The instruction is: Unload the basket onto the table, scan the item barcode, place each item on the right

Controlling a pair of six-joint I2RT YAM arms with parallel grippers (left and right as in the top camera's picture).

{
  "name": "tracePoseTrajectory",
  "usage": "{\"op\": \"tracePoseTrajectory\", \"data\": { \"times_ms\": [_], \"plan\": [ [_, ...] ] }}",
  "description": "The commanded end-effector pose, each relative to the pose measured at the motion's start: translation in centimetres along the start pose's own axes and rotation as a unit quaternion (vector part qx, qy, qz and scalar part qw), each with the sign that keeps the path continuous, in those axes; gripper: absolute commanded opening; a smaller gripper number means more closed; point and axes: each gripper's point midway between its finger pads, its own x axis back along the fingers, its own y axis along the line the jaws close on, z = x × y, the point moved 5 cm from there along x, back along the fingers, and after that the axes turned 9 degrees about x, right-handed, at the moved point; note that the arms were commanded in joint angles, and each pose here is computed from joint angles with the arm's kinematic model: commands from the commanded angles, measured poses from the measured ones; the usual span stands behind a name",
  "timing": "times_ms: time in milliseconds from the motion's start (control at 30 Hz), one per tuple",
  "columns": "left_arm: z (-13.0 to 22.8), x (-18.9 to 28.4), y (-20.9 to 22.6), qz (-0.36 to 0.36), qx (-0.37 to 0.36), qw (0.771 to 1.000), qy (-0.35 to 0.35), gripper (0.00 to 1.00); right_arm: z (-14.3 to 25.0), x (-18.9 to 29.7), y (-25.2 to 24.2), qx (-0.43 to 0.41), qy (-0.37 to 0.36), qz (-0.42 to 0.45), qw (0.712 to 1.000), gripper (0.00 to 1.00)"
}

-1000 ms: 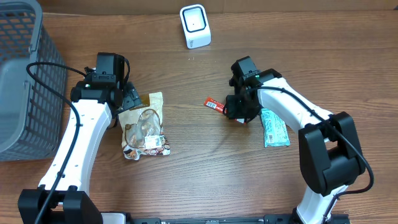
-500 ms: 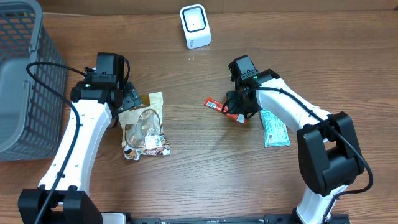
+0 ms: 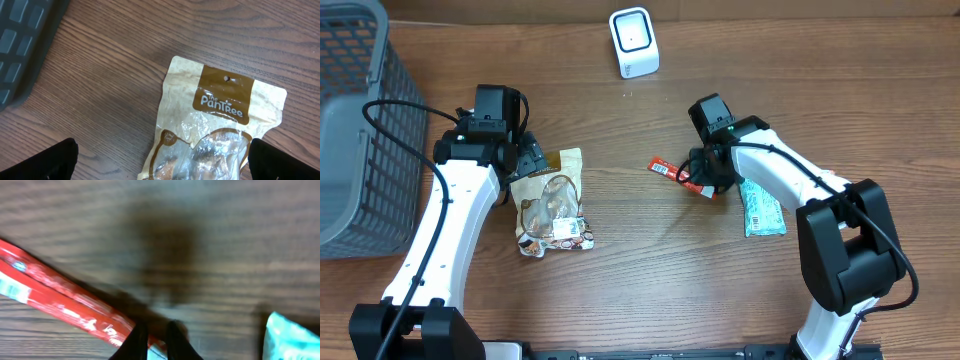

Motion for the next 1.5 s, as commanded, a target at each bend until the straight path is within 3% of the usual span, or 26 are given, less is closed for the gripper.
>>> {"op": "tracePoseTrajectory", "data": {
  "times_ms": [0, 467, 767, 900, 1200, 1467],
  "plan": [
    [-0.6, 1.0, -0.1, 0.011, 0.001, 1.000, -0.013, 1.00, 1.3, -0.9, -0.4, -0.029, 0.024, 0.004, 0.999, 0.13],
    [-0.5, 1.0, -0.1, 0.010, 0.001, 1.000, -0.013, 1.00, 0.9, 0.3, 3.1, -0.019, 0.042, -0.127, 0.991, 0.12],
    [-0.6, 1.0, -0.1, 0.011, 0.001, 1.000, -0.013, 1.00, -1.5, 4.2, 3.4, 0.022, 0.011, -0.117, 0.993, 0.17],
    [-0.6, 1.0, -0.1, 0.011, 0.001, 1.000, -0.013, 1.00, -0.4, 5.8, 4.6, 0.074, 0.033, -0.114, 0.990, 0.16],
    [-0.6, 1.0, -0.1, 0.011, 0.001, 1.000, -0.013, 1.00, 2.6, 2.7, 4.5, 0.098, 0.068, -0.069, 0.991, 0.16],
    [-0.6, 1.0, -0.1, 0.011, 0.001, 1.000, -0.013, 1.00, 3.6, 0.2, 3.7, 0.108, 0.055, -0.042, 0.992, 0.20]
  ]
}}
